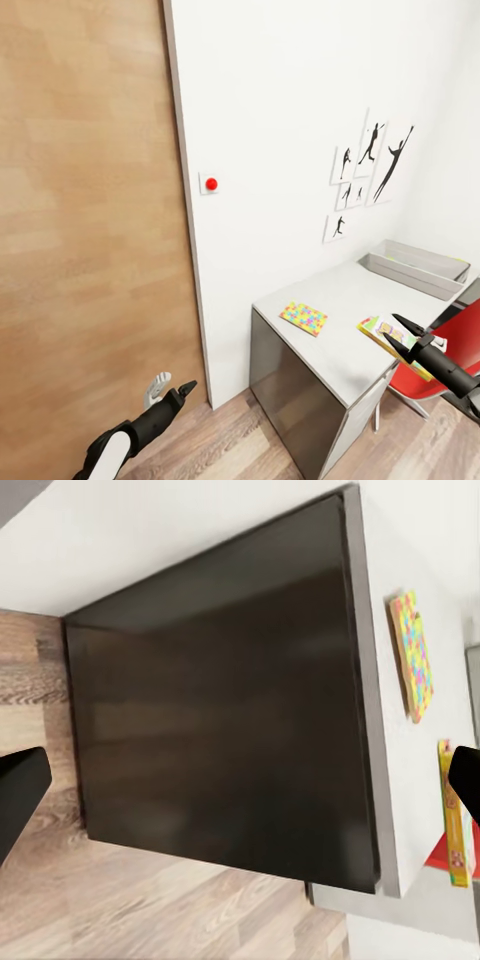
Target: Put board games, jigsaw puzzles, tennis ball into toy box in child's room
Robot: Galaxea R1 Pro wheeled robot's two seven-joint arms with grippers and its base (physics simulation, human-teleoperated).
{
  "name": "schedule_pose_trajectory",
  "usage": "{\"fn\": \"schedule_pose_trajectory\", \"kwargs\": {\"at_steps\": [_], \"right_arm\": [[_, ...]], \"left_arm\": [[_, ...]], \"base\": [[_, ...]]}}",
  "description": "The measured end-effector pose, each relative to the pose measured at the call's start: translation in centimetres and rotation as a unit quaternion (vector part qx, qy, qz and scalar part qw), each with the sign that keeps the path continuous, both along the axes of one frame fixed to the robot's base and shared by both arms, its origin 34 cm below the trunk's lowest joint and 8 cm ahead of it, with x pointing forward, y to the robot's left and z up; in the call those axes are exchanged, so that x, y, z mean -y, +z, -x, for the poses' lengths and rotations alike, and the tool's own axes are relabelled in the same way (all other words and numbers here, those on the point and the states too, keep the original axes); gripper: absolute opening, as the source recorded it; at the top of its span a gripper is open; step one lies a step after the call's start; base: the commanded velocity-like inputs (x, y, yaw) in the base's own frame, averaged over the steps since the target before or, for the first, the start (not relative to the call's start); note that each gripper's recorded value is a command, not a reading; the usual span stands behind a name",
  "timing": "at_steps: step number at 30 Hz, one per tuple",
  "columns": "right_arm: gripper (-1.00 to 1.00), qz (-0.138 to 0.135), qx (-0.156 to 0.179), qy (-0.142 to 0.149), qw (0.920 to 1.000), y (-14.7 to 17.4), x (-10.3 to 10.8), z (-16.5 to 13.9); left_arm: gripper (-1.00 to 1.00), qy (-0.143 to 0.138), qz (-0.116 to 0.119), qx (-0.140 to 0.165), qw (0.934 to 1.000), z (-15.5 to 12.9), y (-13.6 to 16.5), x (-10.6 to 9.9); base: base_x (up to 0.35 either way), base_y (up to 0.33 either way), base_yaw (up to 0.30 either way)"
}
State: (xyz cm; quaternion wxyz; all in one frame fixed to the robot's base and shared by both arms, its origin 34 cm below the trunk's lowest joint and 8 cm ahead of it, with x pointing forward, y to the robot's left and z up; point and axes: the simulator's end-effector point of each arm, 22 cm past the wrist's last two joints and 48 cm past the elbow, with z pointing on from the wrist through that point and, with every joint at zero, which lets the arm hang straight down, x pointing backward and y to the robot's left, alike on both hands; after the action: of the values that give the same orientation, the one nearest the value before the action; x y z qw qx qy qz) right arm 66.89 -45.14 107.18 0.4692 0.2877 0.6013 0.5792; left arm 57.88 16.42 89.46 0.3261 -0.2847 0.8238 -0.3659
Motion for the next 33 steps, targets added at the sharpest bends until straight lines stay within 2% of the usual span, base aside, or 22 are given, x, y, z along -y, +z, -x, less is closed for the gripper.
{"fn": "schedule_pose_trajectory", "kwargs": {"at_steps": [1,3,4,6,7,11,20,27,33], "right_arm": [[1.0,0.0,0.0,0.0,1.0,0.0,0.0,0.0],[1.0,0.006,-0.011,-0.019,0.9997,-0.2,1.7,0.2],[1.0,0.007,-0.011,-0.019,0.9997,-0.2,1.7,0.2],[1.0,0.019,-0.023,-0.037,0.9989,-0.3,3.5,0.3],[1.0,0.019,-0.024,-0.037,0.9989,-0.3,3.5,0.3],[1.0,0.038,-0.041,-0.057,0.9968,0.2,6.2,0.5],[1.0,0.03,-0.059,-0.052,0.9964,0.6,6.8,0.7],[1.0,0.025,-0.065,-0.047,0.9965,0.7,6.6,0.8],[1.0,0.024,-0.065,-0.046,0.9965,0.8,6.5,0.8]], "left_arm": [[1.0,0.0,0.0,0.0,1.0,0.0,0.0,0.0],[1.0,-0.005,-0.001,0.003,1.0,-0.3,0.3,0.3],[1.0,-0.005,-0.001,0.003,1.0,-0.3,0.3,0.3],[1.0,-0.012,-0.003,0.007,0.9999,-0.7,0.7,0.7],[1.0,-0.013,-0.003,0.007,0.9999,-0.7,0.7,0.7],[1.0,-0.031,-0.008,0.011,0.9994,-0.9,1.1,1.9],[1.0,-0.042,-0.012,0.01,0.999,-0.8,1.3,3.0],[1.0,-0.037,-0.029,-0.018,0.9987,0.5,-0.5,2.8],[1.0,-0.028,-0.041,-0.029,0.9983,1.0,-1.2,2.1]], "base": [[0.044,0.038,0.0],[0.035,0.03,0.0],[0.028,0.024,0.0],[0.023,0.019,0.0],[0.018,0.016,-0.011],[0.011,0.01,-0.078],[0.004,0.003,-0.194],[0.001,0.001,-0.25],[0.0,0.0,-0.267]]}}
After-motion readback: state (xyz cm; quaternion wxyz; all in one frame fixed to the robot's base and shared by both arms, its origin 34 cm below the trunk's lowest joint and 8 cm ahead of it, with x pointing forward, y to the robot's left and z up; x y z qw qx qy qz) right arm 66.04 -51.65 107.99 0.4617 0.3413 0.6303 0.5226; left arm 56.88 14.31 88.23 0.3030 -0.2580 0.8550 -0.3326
